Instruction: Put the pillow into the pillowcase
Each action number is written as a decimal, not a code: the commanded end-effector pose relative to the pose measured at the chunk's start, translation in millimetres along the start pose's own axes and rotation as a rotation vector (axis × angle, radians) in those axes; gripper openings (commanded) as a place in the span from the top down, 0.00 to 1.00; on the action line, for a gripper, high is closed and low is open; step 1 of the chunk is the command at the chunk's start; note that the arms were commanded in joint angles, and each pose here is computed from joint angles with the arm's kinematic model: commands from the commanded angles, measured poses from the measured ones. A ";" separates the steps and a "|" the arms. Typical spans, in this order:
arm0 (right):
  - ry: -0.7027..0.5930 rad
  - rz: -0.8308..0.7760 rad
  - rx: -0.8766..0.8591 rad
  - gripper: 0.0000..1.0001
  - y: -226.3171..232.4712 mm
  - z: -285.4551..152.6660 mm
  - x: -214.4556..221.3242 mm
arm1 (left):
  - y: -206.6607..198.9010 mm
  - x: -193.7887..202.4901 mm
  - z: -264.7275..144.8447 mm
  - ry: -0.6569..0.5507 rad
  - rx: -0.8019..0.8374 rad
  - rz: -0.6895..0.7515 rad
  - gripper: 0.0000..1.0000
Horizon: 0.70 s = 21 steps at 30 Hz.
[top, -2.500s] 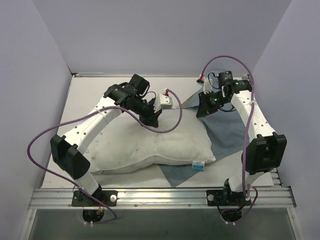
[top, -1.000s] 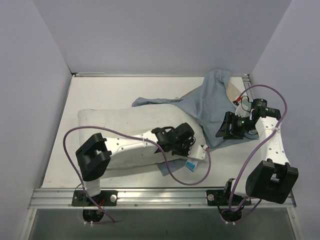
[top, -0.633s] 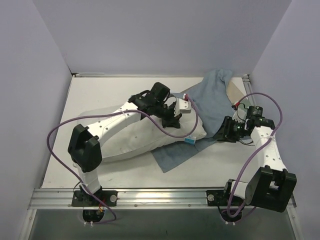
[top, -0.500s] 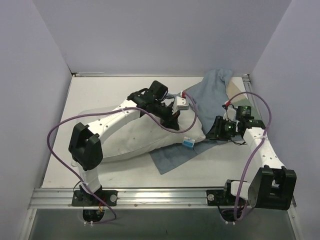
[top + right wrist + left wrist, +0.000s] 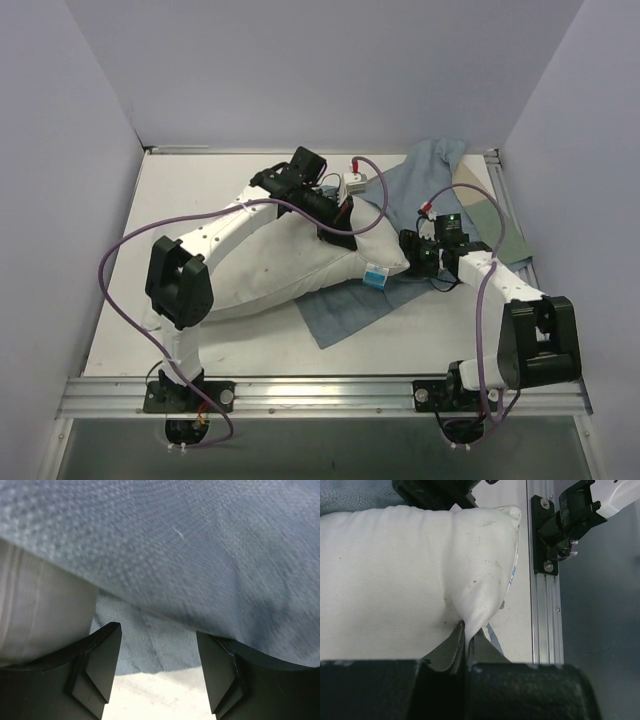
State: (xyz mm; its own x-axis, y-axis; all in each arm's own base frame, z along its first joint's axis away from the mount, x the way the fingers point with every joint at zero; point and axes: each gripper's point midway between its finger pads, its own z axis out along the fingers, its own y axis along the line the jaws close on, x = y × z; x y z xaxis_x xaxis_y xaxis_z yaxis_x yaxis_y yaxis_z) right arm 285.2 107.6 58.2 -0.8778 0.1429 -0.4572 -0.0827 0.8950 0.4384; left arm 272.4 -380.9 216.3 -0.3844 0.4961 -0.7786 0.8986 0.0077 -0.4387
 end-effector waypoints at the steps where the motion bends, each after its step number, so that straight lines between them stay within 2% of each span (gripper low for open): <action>1: -0.057 -0.016 0.046 0.38 1.9 17.0 -17.0 | -23.9 -26.9 -8.7 -0.064 0.083 0.018 1.00; 6: -0.055 0.004 0.079 0.39 2.9 39.7 -28.5 | -22.4 -20.5 -11.0 -0.057 0.073 -0.010 1.00; 8: -0.016 0.026 0.118 0.43 -7.1 51.7 -22.8 | -19.9 -16.8 -12.0 -0.052 0.062 -0.025 1.00; 11: 0.036 0.046 0.105 0.79 -13.1 53.6 -20.2 | -10.8 -11.2 -15.1 -0.037 0.002 -0.040 1.00; 12: 0.052 0.058 0.093 0.99 -12.5 49.1 -18.5 | -6.0 -8.2 -15.7 -0.026 -0.028 -0.041 1.00; 17: 0.016 0.057 -0.139 1.00 25.8 -9.7 -36.2 | 27.2 11.7 -16.8 0.041 -0.214 -0.048 1.00; 21: 0.021 -0.065 -0.231 1.00 45.6 -50.5 -15.1 | 51.6 8.1 -14.2 0.003 -0.296 -0.080 1.00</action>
State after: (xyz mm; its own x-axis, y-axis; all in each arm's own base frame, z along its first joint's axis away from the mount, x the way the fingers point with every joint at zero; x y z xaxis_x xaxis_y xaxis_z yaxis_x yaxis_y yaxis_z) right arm 302.9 106.6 85.2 -0.8798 0.1843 -0.4381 -0.0811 0.8500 0.5204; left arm 289.3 -368.2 183.7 -0.4634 0.5402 -0.7025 0.8814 0.1989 -0.4285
